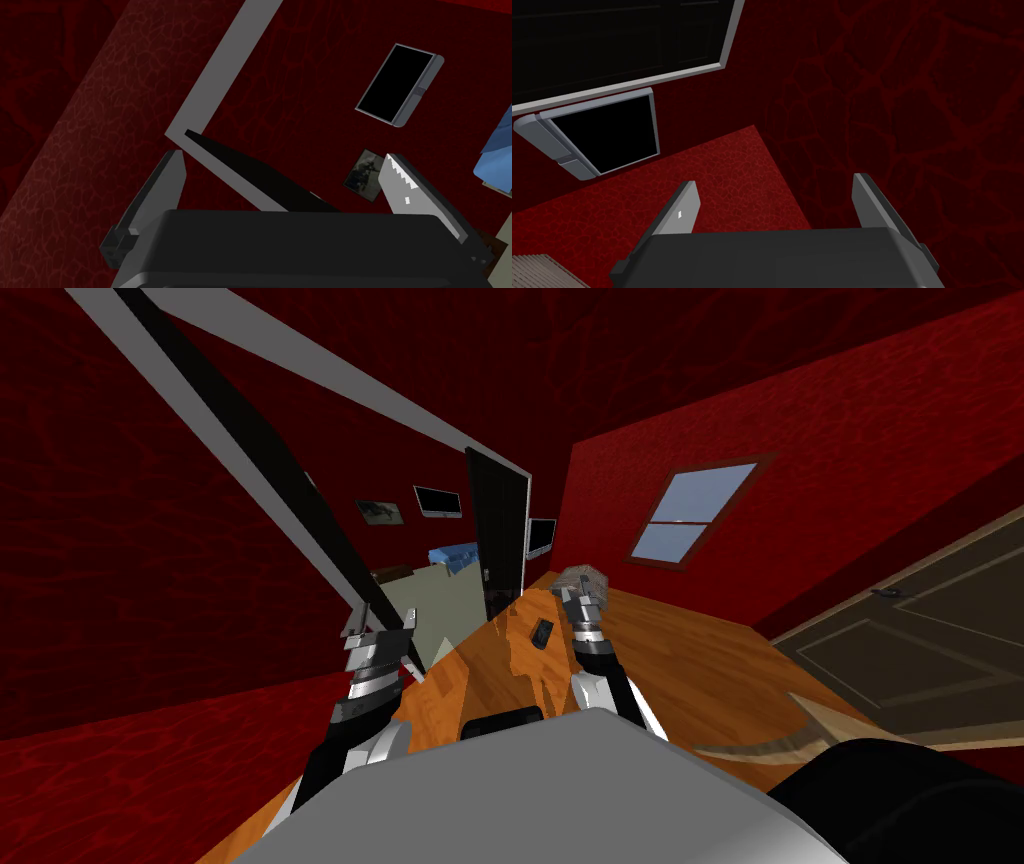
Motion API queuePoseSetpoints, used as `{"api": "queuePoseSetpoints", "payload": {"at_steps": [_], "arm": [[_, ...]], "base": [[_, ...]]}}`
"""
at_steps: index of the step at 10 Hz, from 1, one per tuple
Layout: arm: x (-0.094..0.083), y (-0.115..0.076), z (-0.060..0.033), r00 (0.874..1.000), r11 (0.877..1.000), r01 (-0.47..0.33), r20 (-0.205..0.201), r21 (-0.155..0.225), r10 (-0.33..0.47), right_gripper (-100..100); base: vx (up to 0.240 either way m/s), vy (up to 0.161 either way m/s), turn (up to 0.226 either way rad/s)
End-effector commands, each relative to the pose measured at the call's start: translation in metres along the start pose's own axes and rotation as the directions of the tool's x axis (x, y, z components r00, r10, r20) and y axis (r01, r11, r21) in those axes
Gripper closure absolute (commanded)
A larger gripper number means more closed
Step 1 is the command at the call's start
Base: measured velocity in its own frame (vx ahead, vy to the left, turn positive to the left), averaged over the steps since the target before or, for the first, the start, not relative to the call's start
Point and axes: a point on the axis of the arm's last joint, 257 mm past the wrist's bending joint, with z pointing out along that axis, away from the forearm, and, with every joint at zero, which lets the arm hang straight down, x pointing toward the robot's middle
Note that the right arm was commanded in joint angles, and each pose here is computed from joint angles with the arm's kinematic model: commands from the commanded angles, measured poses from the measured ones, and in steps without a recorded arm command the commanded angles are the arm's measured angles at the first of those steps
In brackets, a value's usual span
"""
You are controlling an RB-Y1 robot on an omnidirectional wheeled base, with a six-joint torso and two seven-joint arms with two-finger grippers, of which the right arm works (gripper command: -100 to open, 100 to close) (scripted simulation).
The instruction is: Push the door open
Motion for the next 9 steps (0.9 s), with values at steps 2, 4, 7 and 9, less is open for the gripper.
{"api": "queuePoseSetpoints", "payload": {"at_steps": [2, 4, 7, 9], "arm": [[0.004, -0.015, -0.0031, 1.0, 1.0, -0.007, -0.019, 0.019, 0.008, -100], [0.007, -0.028, -0.0059, 0.999, 0.999, -0.013, -0.034, 0.035, 0.014, -100], [0.011, -0.049, -0.0114, 0.998, 0.998, -0.023, -0.057, 0.062, 0.026, -100], [0.014, -0.063, -0.0158, 0.997, 0.996, -0.029, -0.072, 0.082, 0.035, -100]], "base": [[0.1, -0.022, 0.07], [0.136, 0.032, 0.047], [0.162, 0.025, 0.073], [0.12, -0.016, 0.077]]}}
